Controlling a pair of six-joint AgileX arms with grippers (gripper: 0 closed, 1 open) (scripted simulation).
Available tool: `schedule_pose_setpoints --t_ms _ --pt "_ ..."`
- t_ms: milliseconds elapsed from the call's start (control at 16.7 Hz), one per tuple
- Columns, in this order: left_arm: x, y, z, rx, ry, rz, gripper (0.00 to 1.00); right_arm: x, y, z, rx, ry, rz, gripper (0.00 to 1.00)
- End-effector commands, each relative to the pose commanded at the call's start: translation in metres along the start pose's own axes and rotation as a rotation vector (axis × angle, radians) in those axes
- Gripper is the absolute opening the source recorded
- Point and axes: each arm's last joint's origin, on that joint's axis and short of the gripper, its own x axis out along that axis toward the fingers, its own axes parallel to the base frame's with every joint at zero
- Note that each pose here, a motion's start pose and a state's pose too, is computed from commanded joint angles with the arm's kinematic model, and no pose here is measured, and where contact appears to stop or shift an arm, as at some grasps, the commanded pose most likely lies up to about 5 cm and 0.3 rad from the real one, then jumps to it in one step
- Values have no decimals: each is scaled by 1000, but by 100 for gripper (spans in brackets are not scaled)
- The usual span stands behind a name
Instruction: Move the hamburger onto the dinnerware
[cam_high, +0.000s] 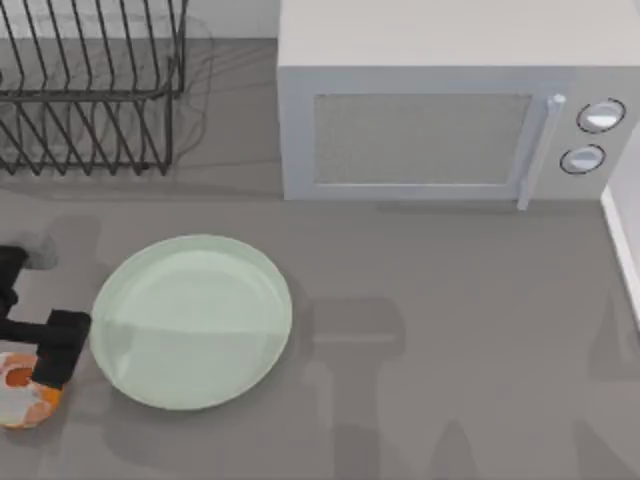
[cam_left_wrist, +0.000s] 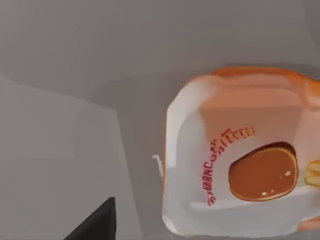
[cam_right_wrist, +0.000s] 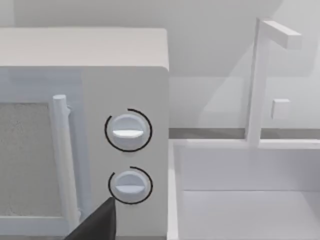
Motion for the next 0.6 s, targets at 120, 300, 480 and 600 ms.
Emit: schedule_pose_setpoints --t_ms 120,300,480,600 --pt "19 0 2 0 -9 1 100 0 0 0 0 0 0 100" --pt "48 0 2 0 -17 2 100 0 0 0 0 0 0 100" --pt "62 0 -1 0 -5 1 100 0 0 0 0 0 0 100" --pt "62 0 -1 0 -5 1 100 0 0 0 0 0 0 100"
